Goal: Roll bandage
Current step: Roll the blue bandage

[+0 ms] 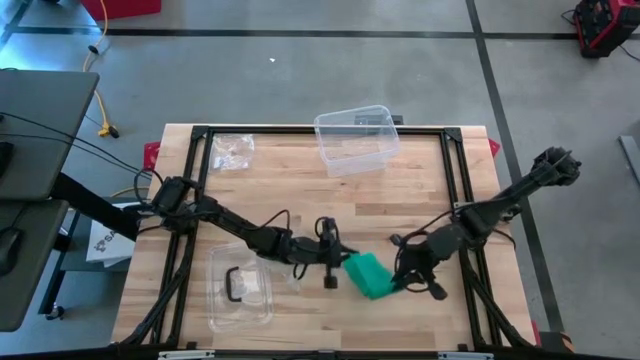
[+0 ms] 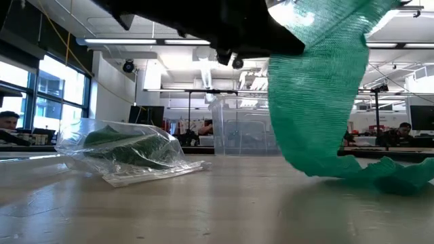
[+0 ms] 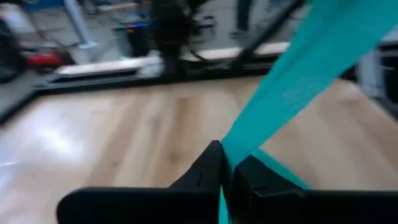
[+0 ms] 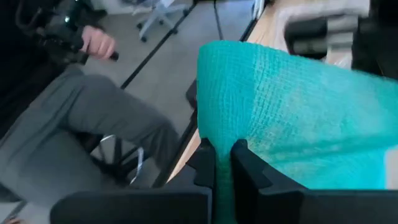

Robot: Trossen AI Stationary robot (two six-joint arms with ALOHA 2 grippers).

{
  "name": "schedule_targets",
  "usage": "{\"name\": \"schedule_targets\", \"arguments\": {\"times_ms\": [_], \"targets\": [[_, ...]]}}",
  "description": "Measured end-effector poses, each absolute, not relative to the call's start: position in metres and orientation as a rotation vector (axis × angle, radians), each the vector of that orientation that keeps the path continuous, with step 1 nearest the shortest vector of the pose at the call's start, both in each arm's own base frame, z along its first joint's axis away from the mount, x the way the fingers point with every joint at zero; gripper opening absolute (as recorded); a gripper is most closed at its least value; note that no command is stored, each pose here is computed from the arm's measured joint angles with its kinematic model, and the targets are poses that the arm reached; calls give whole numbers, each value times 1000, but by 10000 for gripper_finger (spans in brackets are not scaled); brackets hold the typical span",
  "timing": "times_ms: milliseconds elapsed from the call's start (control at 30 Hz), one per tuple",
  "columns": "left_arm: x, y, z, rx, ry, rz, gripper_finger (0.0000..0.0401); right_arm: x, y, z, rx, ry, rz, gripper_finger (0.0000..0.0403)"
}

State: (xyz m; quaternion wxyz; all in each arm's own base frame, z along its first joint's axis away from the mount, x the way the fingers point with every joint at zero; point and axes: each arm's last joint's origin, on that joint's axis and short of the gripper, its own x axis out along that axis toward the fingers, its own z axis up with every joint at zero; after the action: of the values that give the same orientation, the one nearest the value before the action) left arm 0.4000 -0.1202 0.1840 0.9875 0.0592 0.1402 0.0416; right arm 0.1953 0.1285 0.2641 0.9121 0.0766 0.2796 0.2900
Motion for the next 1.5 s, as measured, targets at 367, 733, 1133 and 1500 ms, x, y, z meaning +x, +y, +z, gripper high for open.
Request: {"name": "schedule_targets", "arguments": {"times_ms": [367, 733, 1133, 1500], "targets": [[374, -152, 157, 233, 569, -12, 122, 225, 126, 224, 216, 798, 846, 10], [352, -219, 190, 484, 407, 154, 168, 244, 85, 230, 290, 649, 1132, 10], [370, -229, 238, 509, 79, 9, 130, 256, 54, 235, 326, 569, 1042, 11], [385, -213, 243, 533, 72, 4, 117, 258, 44, 236, 335, 557, 999, 12]]}}
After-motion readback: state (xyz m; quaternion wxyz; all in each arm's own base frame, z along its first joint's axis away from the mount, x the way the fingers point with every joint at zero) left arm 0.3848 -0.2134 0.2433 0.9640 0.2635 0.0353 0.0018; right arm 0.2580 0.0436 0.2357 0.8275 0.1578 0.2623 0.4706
